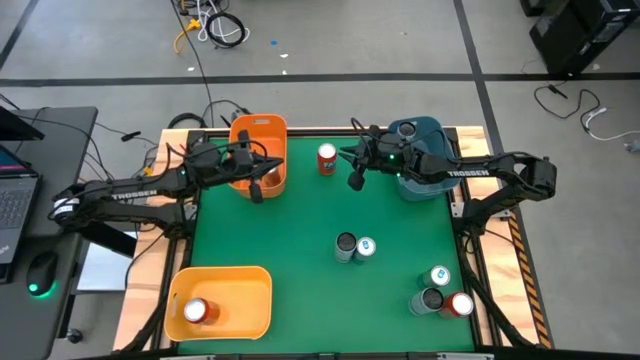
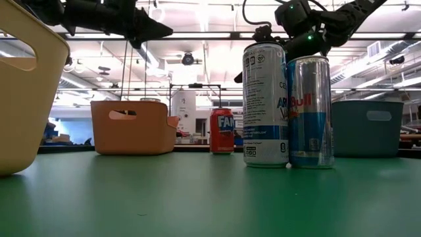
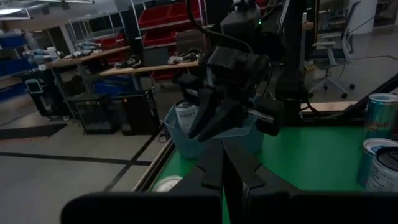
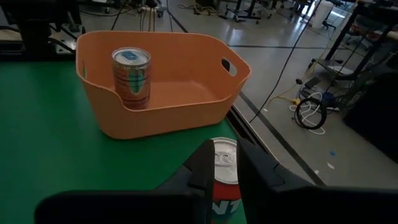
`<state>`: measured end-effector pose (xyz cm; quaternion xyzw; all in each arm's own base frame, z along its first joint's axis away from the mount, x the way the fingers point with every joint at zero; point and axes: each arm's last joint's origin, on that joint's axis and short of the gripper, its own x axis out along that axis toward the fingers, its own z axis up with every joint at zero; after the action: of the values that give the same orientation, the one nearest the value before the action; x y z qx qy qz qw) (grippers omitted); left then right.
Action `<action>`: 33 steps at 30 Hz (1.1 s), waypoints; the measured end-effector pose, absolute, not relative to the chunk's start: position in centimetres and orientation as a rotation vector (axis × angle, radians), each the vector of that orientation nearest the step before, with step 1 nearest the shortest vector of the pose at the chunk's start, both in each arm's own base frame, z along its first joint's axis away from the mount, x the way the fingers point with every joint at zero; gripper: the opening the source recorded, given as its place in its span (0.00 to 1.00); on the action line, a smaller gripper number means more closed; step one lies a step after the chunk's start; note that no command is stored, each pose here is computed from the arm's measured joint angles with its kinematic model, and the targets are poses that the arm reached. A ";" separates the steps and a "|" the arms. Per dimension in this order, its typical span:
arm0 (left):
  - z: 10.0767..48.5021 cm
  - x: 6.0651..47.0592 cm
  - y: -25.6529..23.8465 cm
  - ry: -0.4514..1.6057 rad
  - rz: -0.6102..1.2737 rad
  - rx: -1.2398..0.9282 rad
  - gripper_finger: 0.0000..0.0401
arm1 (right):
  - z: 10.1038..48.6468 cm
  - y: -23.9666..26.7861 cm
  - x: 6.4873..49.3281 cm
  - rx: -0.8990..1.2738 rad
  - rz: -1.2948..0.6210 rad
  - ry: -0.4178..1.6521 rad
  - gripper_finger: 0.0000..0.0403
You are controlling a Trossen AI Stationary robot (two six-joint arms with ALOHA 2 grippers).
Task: Sort soda cans
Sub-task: Put the top white-blue soda can into the blue bin
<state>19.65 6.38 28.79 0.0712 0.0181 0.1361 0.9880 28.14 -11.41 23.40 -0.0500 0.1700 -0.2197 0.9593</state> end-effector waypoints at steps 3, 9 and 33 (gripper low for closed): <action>28.4 19.8 6.3 0.062 0.244 0.136 0.00 | 23.4 -11.3 28.2 -0.042 -0.444 0.330 0.13; 28.0 19.8 6.2 0.099 0.203 0.093 0.00 | 23.5 -10.6 28.5 0.038 -0.424 0.305 0.16; 27.2 20.8 2.5 -0.005 0.016 0.171 0.00 | 26.1 -4.2 31.1 -0.050 -0.197 0.277 0.25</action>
<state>20.84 2.46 27.20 0.0853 -0.0023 0.0081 0.9963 31.09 -4.24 26.09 -0.0247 0.1379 -0.0980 0.9853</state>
